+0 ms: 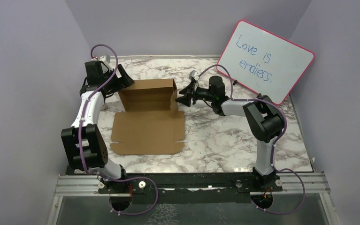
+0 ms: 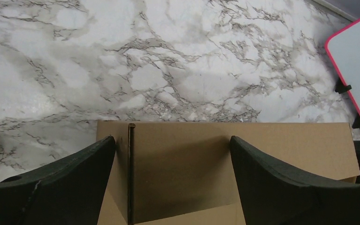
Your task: Fold the paper box
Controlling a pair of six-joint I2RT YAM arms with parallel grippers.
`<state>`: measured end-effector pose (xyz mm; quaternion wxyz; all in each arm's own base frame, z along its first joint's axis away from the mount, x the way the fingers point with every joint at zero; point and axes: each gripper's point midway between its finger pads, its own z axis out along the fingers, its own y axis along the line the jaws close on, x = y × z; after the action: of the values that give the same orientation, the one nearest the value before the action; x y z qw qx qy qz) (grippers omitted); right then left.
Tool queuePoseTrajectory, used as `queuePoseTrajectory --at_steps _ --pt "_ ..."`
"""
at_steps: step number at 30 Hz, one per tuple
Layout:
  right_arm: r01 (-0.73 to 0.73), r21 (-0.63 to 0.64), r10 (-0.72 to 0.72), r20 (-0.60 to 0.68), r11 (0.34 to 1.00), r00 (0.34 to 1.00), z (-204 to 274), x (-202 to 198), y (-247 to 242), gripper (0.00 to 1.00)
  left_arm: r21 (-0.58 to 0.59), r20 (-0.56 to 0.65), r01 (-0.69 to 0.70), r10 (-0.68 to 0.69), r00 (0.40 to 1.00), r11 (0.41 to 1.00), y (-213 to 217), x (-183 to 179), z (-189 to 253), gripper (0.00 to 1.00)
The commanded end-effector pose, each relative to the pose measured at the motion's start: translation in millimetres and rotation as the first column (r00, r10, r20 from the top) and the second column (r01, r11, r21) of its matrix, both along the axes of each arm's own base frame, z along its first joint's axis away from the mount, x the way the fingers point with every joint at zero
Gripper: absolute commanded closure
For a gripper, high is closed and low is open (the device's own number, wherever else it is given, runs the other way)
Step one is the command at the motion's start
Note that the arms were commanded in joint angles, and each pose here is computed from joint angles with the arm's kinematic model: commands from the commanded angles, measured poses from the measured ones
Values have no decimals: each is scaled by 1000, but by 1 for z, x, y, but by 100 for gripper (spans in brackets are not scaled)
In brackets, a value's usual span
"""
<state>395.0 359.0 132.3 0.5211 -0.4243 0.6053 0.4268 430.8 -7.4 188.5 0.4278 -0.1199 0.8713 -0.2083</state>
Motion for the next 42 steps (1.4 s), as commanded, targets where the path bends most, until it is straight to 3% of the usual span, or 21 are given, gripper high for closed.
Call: queuePoseTrajectory --at_steps 1,8,20,26,34,42 --pt "2 29 -3 35 1000 999 9 3 5 44 -122 -57 77 -84 995 990 -25 -20 -13 10" --pt "60 34 -61 47 998 997 8 -6 -9 44 -237 -54 121 -137 989 964 -49 -42 -16 12" --pt "174 37 -176 79 984 981 18 -22 -37 44 -270 -48 210 -230 972 940 -92 -82 -14 12" --pt "227 24 -228 93 974 969 17 -21 -46 44 -249 -52 271 -292 955 930 -111 -87 -21 12" --pt "289 24 -290 142 957 947 15 -19 -58 44 -163 -71 254 -268 961 953 -99 -85 -35 12" --pt "273 28 -275 123 962 954 10 -18 -54 44 -52 5 208 -208 978 977 -83 -61 1 8"
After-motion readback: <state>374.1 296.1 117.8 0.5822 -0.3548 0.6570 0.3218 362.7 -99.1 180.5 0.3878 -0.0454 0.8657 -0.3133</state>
